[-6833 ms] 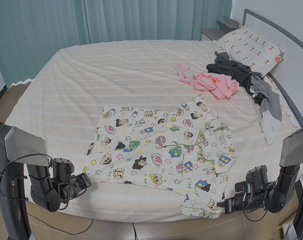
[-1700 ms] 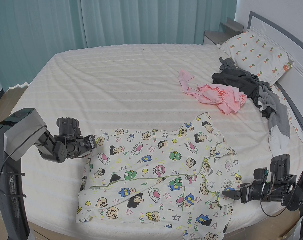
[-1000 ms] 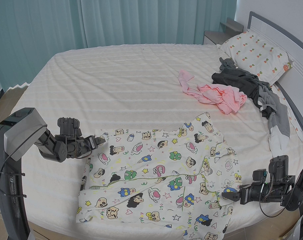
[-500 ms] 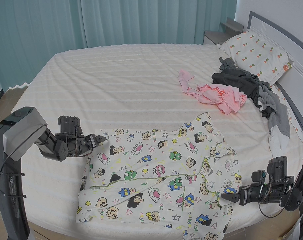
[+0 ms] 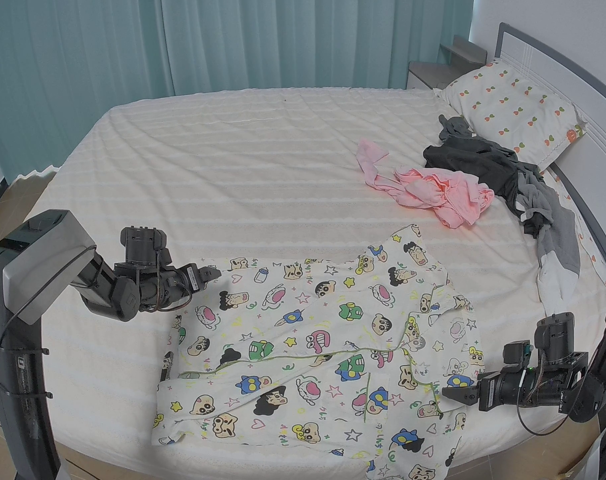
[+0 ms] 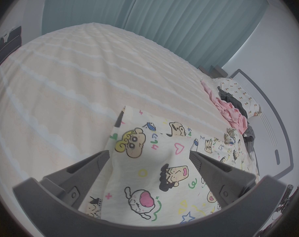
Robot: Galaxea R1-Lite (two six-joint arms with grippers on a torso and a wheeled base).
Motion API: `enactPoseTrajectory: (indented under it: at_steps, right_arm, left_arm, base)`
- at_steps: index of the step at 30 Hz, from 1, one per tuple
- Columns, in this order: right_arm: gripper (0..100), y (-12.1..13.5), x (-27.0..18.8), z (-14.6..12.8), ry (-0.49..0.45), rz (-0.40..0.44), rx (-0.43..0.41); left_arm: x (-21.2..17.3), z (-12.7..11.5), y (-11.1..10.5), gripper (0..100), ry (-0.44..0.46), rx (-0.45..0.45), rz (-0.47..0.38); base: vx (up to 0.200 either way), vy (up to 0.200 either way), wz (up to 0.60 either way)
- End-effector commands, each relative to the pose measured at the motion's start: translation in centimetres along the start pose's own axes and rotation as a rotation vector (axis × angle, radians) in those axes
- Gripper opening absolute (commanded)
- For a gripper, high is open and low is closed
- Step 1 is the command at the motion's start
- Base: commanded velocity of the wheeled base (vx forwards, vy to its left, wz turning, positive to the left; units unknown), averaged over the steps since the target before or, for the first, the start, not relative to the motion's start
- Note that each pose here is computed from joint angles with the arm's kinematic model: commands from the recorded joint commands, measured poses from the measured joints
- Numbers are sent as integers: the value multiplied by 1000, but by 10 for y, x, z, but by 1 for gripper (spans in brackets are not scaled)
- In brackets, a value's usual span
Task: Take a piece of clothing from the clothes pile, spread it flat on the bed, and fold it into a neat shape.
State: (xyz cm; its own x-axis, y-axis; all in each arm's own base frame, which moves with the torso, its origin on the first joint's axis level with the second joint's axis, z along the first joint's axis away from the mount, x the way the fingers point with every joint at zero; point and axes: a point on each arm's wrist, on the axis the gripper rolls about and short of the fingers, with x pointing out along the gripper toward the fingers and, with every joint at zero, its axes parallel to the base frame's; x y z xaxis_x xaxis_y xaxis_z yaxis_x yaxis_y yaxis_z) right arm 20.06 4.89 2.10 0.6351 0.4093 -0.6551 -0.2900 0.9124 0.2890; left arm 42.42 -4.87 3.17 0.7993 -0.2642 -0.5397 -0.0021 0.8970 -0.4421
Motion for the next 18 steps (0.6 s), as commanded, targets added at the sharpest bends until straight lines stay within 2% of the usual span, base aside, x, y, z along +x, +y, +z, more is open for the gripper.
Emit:
enactPoseTrajectory:
  at_steps: [1, 18]
  right_arm:
    - [100, 0, 0, 0, 1, 0, 0]
    - [100, 2, 1, -1, 9, 8, -8]
  left_arm:
    - [8, -9, 3, 100, 26, -1, 8]
    - [18, -22, 12, 100, 62, -16, 28]
  base:
    - [0, 0, 0]
    - [0, 0, 0]
